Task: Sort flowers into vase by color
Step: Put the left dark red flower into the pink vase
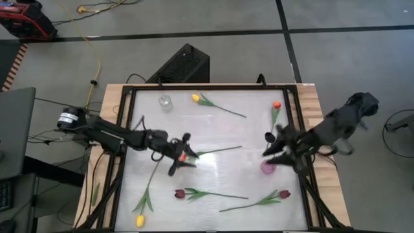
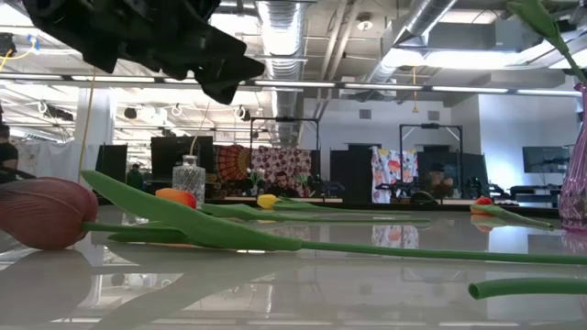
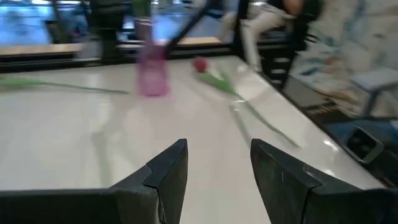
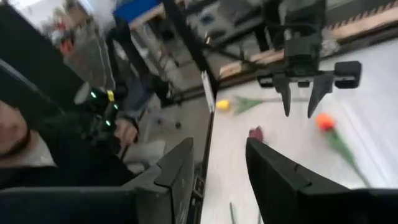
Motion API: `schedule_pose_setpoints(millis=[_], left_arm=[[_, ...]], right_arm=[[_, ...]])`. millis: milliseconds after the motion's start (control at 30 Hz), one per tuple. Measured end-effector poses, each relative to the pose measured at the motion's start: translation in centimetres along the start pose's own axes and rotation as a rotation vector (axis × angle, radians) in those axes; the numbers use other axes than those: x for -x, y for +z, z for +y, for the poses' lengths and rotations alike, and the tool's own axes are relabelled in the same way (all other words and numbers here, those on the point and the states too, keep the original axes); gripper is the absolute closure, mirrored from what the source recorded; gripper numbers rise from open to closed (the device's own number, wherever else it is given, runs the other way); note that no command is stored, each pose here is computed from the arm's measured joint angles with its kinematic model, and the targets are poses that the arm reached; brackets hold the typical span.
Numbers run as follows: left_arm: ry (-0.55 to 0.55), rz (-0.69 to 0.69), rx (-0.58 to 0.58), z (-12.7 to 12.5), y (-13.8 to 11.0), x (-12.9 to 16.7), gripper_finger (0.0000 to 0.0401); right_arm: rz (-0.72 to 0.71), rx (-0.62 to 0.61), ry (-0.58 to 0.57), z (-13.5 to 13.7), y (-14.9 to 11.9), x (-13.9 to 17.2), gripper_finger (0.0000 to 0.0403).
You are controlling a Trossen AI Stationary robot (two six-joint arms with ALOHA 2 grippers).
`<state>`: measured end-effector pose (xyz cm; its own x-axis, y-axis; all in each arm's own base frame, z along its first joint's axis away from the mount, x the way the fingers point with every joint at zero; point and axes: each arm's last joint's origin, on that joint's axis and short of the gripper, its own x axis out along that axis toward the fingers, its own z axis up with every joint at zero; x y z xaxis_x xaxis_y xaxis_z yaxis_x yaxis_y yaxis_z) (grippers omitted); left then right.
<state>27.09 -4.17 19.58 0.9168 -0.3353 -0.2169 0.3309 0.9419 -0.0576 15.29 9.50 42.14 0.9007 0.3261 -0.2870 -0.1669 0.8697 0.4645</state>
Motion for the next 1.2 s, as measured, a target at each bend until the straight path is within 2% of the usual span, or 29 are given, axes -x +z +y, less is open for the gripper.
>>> schedule_pose_setpoints(millis=[200, 367, 500, 767, 933, 1200], left_arm=[[-0.109, 0.086, -0.040, -3.8, -0.8, -2.7, 0.0237], [-0.073, 0.206, -0.065, -6.1, -1.2, -4.1, 0.0237], [-0.056, 0.249, -0.084, -7.3, -1.6, -5.3, 0.0237], [-0.035, 0.290, -0.100, -8.0, -2.7, -7.9, 0.0237], [-0.025, 0.336, -0.100, -7.9, -3.8, -8.7, 0.0237], [0.007, 0.377, -0.039, -7.8, -5.5, -9.4, 0.0237]], right_arm=[[0.136, -0.034, -0.013, 1.7, -1.1, -5.2, 0.0232], [0.205, -0.025, 0.007, 3.8, -1.4, -8.5, 0.0232], [0.236, -0.012, 0.031, 5.7, -1.8, -10.5, 0.0232], [0.300, 0.013, 0.033, 8.2, -3.4, -14.5, 0.0232], [0.354, 0.025, -0.004, 8.2, -5.0, -17.3, 0.0232], [0.438, 0.050, -0.073, 7.4, -8.1, -20.9, 0.0232]])
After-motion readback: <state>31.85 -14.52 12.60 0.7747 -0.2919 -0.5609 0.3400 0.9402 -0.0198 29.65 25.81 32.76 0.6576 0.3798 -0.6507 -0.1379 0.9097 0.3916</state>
